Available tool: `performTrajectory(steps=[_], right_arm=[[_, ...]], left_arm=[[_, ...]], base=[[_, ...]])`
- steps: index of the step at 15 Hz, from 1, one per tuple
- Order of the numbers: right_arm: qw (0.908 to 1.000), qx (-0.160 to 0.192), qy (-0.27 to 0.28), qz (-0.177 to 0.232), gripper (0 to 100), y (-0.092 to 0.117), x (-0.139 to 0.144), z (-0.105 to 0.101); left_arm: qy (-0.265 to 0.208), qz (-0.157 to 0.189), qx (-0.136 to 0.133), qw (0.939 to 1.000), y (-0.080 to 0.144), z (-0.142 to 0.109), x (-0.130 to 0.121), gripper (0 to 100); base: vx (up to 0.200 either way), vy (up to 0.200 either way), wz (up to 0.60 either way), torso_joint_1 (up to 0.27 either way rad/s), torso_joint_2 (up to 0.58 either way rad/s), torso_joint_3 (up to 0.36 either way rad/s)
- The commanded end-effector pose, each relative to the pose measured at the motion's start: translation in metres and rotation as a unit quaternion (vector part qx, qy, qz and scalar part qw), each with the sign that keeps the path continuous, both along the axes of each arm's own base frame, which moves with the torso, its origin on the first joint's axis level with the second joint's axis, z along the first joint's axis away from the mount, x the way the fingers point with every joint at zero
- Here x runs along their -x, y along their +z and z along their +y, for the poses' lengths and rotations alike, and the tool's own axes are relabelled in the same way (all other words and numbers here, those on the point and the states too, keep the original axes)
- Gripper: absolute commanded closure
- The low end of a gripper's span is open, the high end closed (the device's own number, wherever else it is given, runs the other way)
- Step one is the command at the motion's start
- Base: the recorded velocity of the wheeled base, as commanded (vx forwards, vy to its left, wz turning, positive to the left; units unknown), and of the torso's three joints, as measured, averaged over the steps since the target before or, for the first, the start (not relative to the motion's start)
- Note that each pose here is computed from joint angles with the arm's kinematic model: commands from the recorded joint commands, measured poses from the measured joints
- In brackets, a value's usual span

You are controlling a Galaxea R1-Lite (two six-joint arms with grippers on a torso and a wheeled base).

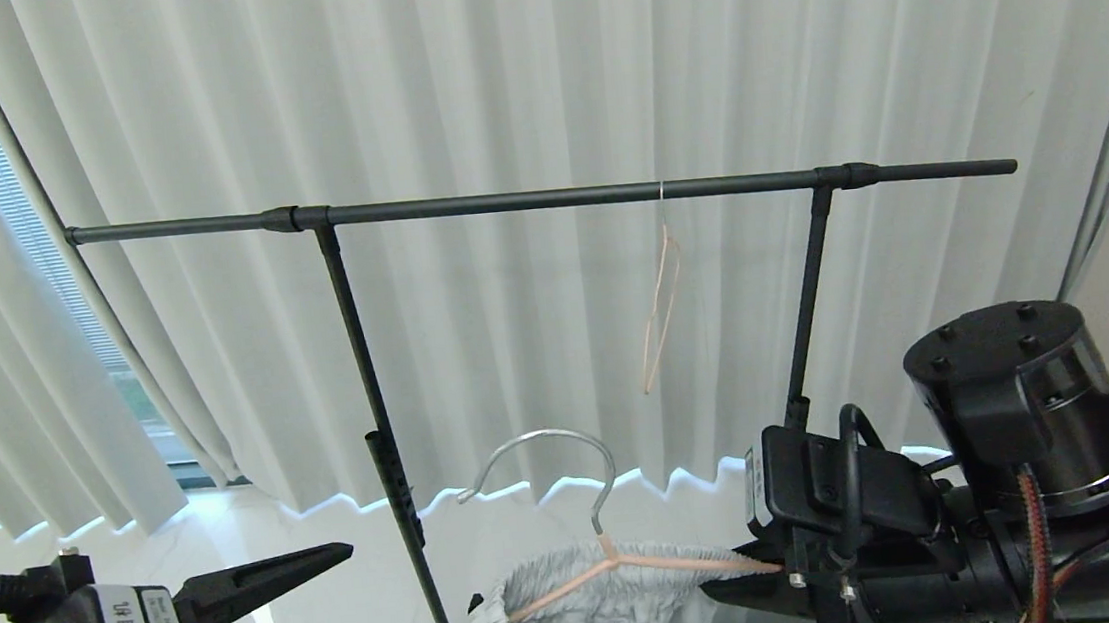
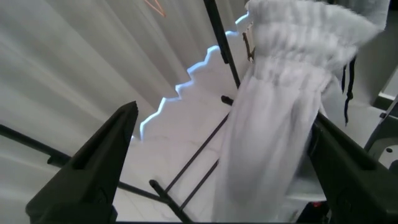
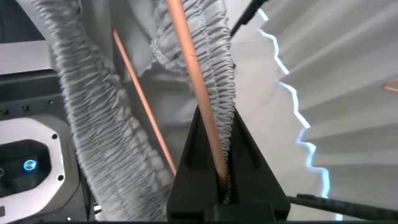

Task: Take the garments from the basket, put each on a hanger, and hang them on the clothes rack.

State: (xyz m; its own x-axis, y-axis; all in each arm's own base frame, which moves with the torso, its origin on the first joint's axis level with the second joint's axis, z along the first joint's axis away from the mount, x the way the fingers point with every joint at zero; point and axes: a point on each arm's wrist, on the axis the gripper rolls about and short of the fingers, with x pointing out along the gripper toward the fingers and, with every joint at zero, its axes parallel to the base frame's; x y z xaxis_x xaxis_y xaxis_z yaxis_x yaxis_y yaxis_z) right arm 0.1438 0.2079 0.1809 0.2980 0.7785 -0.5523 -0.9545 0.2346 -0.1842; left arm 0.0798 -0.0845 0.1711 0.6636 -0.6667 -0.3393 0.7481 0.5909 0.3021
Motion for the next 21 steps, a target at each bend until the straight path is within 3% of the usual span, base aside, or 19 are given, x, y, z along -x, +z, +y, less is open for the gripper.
performTrajectory(steps=[1,4,9,12,17,21], right_arm=[[0.9997,-0.009,-0.018,-0.011,100,0.007,-0.004,-0.007],[0.9987,-0.009,-0.046,-0.021,100,0.01,-0.012,-0.012],[0.993,-0.018,-0.108,-0.045,100,0.021,-0.031,-0.021],[0.9899,-0.042,-0.124,-0.056,100,0.036,-0.038,-0.022],[0.987,-0.087,-0.123,-0.055,100,0.058,-0.039,-0.015],[0.9856,-0.113,-0.117,-0.046,100,0.07,-0.035,-0.006]], left_arm=[[0.021,0.0,0.001,0.9998,-0.003,0.007,0.0,0],[0.055,0.002,0.0,0.9985,-0.008,0.016,-0.001,0],[0.067,0.028,-0.012,0.9973,-0.027,0.023,0.005,0],[0.119,0.075,-0.034,0.9895,-0.049,0.033,0.004,0],[0.201,0.137,-0.049,0.9688,-0.051,0.029,-0.035,0],[0.208,0.149,-0.049,0.9653,-0.049,0.024,-0.049,0]], base=[[0.0,0.0,0.0,0.0,0.0,0.0],[0.0,0.0,0.0,0.0,0.0,0.0],[0.0,0.0,0.0,0.0,0.0,0.0],[0.0,0.0,0.0,0.0,0.0,0.0],[0.0,0.0,0.0,0.0,0.0,0.0],[0.0,0.0,0.0,0.0,0.0,0.0]])
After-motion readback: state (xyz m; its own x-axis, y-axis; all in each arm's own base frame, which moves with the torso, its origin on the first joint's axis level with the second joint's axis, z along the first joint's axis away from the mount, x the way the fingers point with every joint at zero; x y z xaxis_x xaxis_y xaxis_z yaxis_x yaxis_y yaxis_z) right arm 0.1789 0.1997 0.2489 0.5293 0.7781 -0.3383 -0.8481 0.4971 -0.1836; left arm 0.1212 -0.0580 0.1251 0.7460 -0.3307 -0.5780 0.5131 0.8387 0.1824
